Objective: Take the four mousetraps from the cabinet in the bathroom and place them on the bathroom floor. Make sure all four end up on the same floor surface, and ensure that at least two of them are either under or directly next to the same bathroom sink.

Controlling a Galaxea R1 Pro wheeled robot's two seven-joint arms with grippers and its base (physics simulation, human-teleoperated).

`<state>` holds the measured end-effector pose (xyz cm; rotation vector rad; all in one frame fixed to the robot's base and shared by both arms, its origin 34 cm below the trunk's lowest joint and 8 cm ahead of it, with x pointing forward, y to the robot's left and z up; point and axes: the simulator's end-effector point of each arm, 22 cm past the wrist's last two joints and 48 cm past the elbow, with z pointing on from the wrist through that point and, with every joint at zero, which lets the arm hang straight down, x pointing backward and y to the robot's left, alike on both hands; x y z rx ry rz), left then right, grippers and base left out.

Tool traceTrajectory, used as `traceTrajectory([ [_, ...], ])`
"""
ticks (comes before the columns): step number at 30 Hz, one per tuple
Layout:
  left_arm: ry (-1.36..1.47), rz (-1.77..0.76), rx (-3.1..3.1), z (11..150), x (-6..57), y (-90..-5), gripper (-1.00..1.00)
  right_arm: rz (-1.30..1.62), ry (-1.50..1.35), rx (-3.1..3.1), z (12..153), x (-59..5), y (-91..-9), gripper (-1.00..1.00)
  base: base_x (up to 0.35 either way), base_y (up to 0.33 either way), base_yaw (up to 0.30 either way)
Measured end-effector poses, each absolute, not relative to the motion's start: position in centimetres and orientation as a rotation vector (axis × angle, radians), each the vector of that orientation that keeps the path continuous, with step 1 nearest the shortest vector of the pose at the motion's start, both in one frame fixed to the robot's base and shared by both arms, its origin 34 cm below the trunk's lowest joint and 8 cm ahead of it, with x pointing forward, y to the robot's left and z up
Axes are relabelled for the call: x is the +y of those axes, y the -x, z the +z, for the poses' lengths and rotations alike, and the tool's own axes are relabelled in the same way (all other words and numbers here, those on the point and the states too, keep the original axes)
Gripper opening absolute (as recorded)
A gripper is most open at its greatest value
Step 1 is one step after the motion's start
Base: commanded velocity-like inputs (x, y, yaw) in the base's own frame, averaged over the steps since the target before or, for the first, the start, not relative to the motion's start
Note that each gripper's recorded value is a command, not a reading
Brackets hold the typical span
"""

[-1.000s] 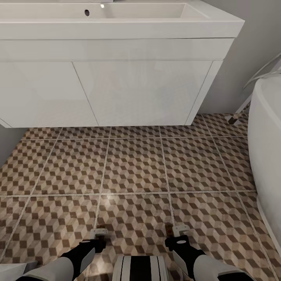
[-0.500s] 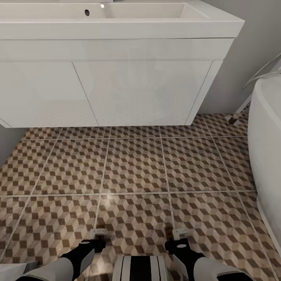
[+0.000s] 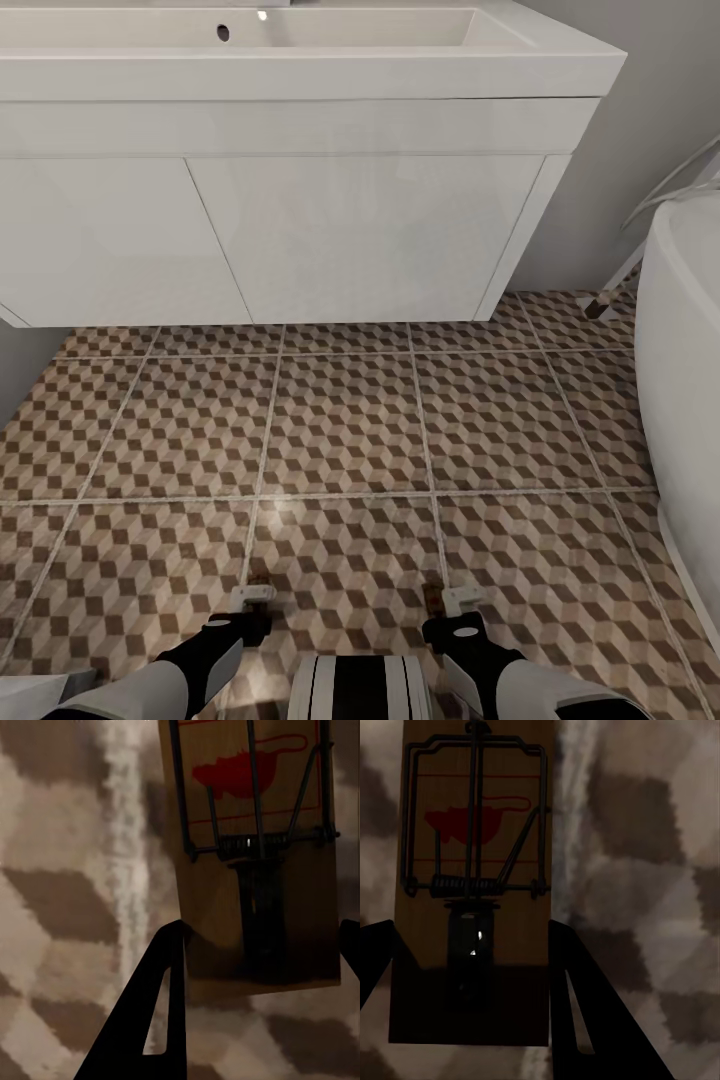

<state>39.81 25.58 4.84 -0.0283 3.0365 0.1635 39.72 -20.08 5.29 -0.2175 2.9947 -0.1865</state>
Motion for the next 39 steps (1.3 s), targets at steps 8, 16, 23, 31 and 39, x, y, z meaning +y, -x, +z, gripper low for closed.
traceTrajectory([
  [8, 0.019, 0.155, 3.018, 4.88, 25.42, -40.23, -1.00, -0.187, 0.217, 2.992, 5.29, -20.14, -39.78, -1.00, 0.000, 0.000, 0.000],
  [16, 0.015, 0.149, 3.013, 4.90, 25.10, -40.38, -1.00, -0.187, 0.218, 2.992, 5.29, -20.13, -39.78, -1.00, 0.000, 0.000, 0.000],
  [23, 0.018, 0.152, 3.012, 4.91, 25.05, -40.41, -1.00, -0.188, 0.219, 2.992, 5.29, -20.17, -39.79, -1.00, 0.000, 0.000, 0.000],
  [31, 0.024, 0.159, 3.009, 4.93, 25.15, -40.46, -1.00, -0.191, 0.219, 2.992, 5.28, -20.31, -39.79, -1.00, 0.000, 0.000, 0.000],
  [39, 0.026, 0.160, 3.024, 4.37, 25.17, -39.72, -1.00, -0.191, 0.227, 3.005, 4.74, -20.34, -39.18, -1.00, 0.000, 0.000, 0.000],
])
